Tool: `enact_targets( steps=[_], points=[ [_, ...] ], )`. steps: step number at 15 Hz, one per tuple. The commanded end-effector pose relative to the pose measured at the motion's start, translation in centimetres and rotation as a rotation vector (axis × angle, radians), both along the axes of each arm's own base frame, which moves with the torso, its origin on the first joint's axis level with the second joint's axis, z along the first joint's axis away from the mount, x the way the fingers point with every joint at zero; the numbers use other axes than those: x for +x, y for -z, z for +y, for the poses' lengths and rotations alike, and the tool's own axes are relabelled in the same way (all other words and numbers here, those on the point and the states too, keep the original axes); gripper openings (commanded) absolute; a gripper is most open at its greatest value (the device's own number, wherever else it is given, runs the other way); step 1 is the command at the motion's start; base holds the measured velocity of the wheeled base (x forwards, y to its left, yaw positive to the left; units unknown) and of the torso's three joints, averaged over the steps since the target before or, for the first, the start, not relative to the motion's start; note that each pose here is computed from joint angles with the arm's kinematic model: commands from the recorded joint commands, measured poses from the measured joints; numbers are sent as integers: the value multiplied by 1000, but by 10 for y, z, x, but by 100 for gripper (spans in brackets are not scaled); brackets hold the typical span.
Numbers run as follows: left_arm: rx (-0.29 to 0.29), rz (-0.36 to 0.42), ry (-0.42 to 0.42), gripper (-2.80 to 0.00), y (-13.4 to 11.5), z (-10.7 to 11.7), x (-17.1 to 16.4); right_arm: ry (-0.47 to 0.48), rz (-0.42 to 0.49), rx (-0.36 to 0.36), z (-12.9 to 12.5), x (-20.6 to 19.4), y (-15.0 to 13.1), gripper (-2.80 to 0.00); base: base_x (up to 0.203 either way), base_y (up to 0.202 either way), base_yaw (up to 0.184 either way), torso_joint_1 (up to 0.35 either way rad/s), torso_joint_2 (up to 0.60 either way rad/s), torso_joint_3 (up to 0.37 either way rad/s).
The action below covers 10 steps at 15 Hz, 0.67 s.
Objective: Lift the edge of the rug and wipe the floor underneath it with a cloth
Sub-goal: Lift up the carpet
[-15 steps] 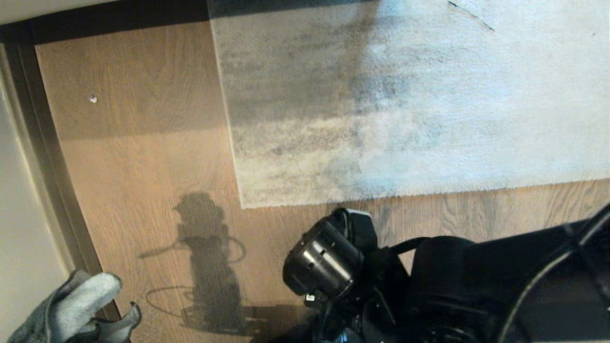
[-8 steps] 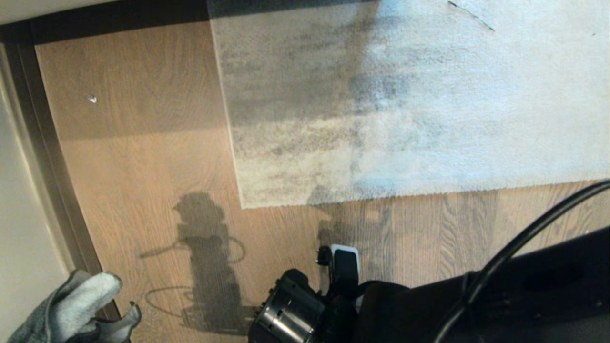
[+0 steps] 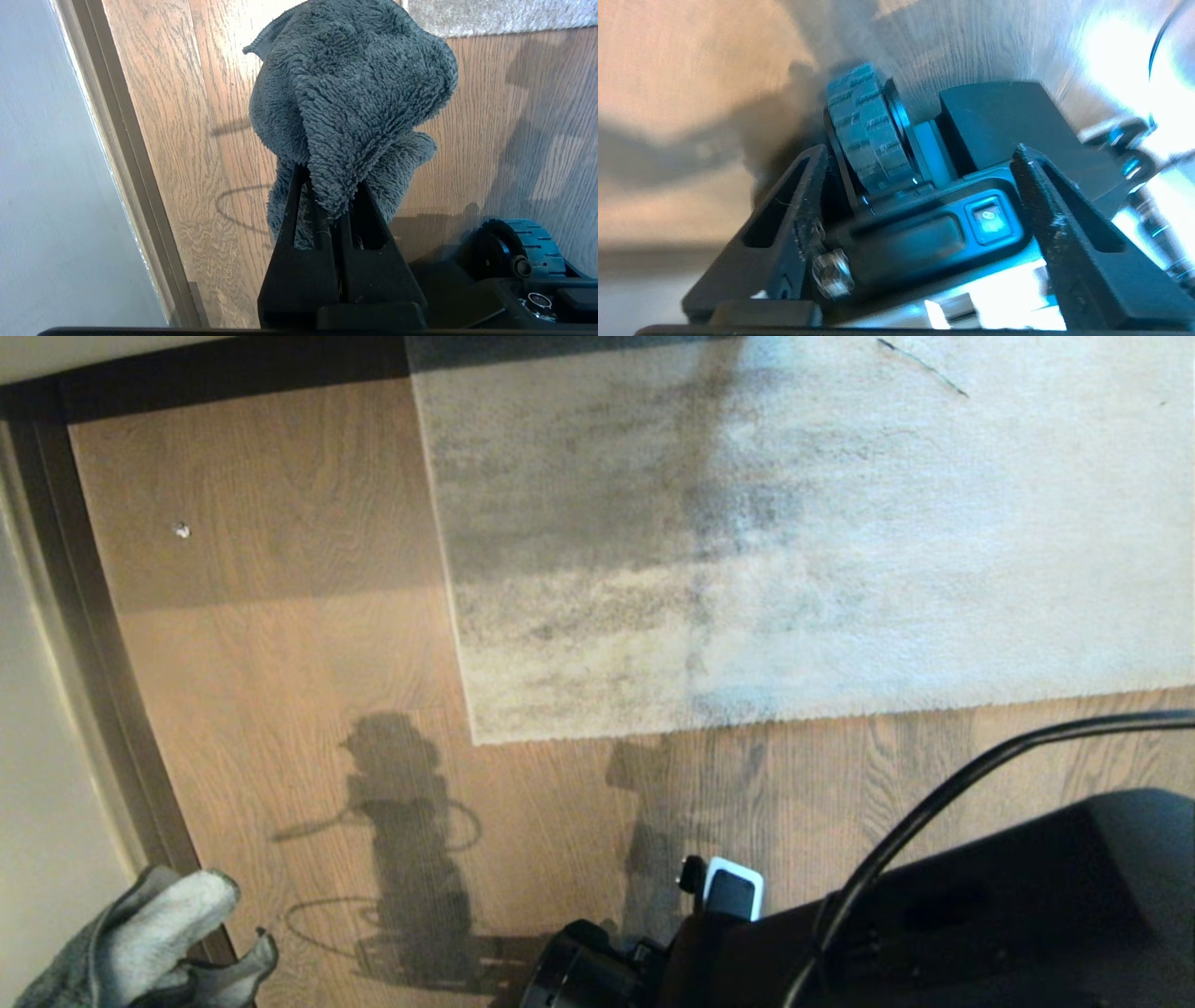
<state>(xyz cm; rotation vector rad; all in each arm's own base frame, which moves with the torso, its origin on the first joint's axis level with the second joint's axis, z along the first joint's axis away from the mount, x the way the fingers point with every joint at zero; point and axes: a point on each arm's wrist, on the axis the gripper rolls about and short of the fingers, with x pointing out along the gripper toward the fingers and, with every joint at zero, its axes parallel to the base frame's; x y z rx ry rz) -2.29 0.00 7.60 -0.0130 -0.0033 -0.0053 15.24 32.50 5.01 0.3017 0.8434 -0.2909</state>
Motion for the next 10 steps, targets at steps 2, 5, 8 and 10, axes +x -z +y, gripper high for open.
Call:
enact_targets(
  steps=[2, 5, 8, 10],
  points=[
    [-1, -1, -1, -280, 0, 0, 0, 132, 3, 8, -1, 14, 26, 0, 0, 0, 0, 0, 0, 0],
    [-1, 0, -1, -280, 0, 0, 0, 194, -15, 56, 7, 34, 33, 0, 0, 0, 0, 0, 0, 0],
    [-1, -1, 0, -280, 0, 0, 0, 213, -62, 146, 14, 45, 33, 0, 0, 0, 0, 0, 0, 0],
    [-1, 0, -1, -280, 0, 0, 0, 221, -83, 184, 15, 52, 30, 0, 0, 0, 0, 0, 0, 0]
  ],
)
